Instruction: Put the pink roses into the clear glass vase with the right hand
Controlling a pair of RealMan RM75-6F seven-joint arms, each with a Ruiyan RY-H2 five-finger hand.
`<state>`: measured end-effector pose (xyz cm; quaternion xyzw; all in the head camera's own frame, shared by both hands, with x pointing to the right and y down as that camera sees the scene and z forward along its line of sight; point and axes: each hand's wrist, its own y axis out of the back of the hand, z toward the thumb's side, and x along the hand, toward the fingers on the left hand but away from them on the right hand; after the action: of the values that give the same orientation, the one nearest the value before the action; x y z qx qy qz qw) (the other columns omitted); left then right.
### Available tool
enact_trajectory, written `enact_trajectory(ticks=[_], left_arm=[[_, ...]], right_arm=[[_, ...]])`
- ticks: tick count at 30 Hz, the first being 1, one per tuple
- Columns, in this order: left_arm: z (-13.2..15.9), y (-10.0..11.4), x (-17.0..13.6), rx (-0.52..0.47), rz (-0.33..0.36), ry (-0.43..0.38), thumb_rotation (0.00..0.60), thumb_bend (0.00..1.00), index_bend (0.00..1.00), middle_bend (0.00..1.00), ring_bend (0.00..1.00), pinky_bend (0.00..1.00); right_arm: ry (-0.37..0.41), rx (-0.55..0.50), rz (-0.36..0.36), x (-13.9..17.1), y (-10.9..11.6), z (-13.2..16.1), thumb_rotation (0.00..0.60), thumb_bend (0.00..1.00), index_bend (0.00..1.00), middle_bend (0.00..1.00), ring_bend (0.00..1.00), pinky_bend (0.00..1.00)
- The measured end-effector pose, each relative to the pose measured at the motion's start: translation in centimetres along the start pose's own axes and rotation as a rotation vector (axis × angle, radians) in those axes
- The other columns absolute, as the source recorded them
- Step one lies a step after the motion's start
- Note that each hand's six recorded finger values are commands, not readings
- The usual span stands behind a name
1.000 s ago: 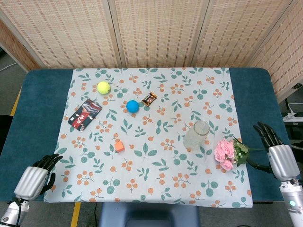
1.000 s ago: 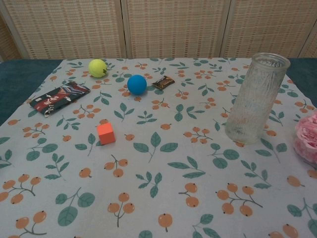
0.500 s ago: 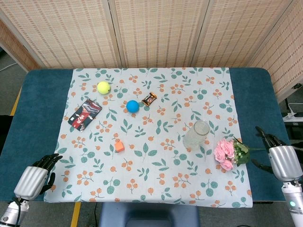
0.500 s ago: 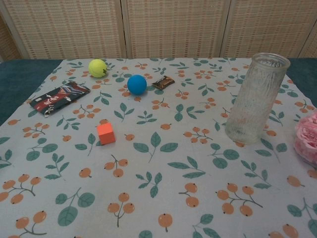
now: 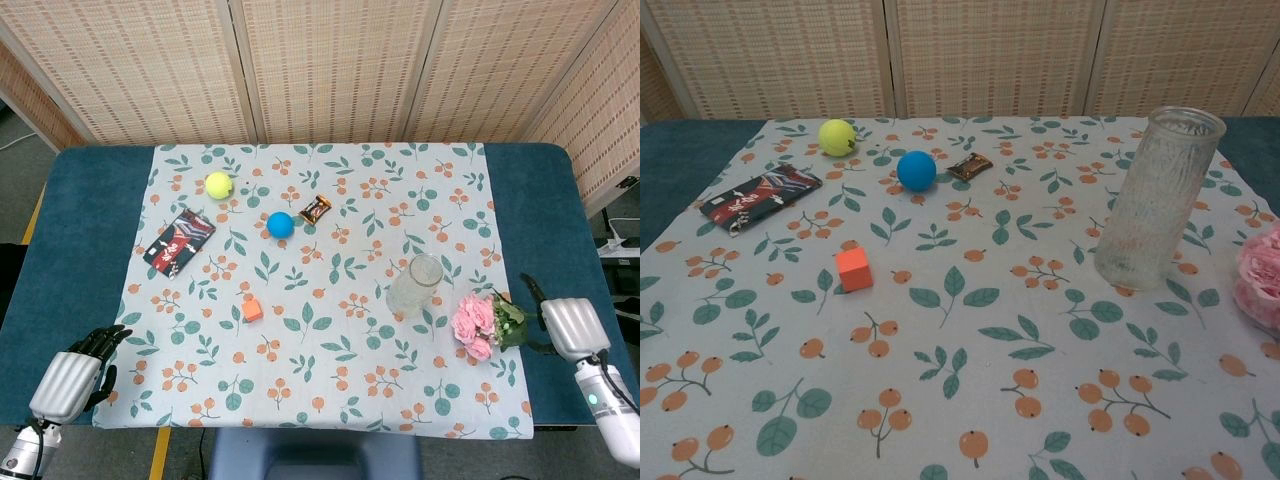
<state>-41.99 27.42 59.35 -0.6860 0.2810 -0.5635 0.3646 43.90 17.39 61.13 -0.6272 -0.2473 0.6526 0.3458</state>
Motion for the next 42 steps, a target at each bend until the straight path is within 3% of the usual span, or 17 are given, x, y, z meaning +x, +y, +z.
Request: enact_trajectory(ticks=[8,16,26,29,35,42], left_arm=[[0.0,-0.1,0.0,-0.001,-0.002,0.000,0.600,0.64,0.16,0.16,0.18,0.43],[0.0,-0.1,0.0,-0.002,-0.001,-0.005,0.600,0.64,0.16,0.16,0.18,0.43],[0.0,0.0,0.0,-0.001,-0.001,-0.007,0.600,0.64,0.17,0.16,0.18,0.43],[0.0,-0.1,0.0,0.000,-0.002,-0.009,0.600,0.64,0.17,0.16,0.18,0.43],[0.1,0.0,0.0,-0.001,-0.001,-0.010,0.600,0.64,0.17,0.16,0.18,0.43],[0.0,-0.1,0.0,-0.003,-0.002,-0.008,0.600,0.64,0.17,0.16,0.18,0.43]], right_arm=[[0.028,-0.029,0.102,-2.9,-1.2,-0.1,0.600,0.04,0.06,0.67,0.76,0.88],[0.007,-0.006,0.261,-5.7,-5.0,-0.5,0.600,0.04,0.10,0.67,0.76,0.88],[0.042,-0.021,0.260,-6.7,-6.4,0.7,0.600,0.04,0.20,0.69,0.78,0.89],[0.055,-0.042,0.240,-6.8,-6.4,0.9,0.600,0.04,0.30,0.71,0.79,0.90],[0.056,-0.095,0.227,-7.1,-6.8,0.9,0.600,0.06,0.67,0.73,0.81,0.91],[0.043,-0.108,0.152,-7.2,-6.1,0.9,0.600,0.33,0.86,0.79,0.85,0.95]])
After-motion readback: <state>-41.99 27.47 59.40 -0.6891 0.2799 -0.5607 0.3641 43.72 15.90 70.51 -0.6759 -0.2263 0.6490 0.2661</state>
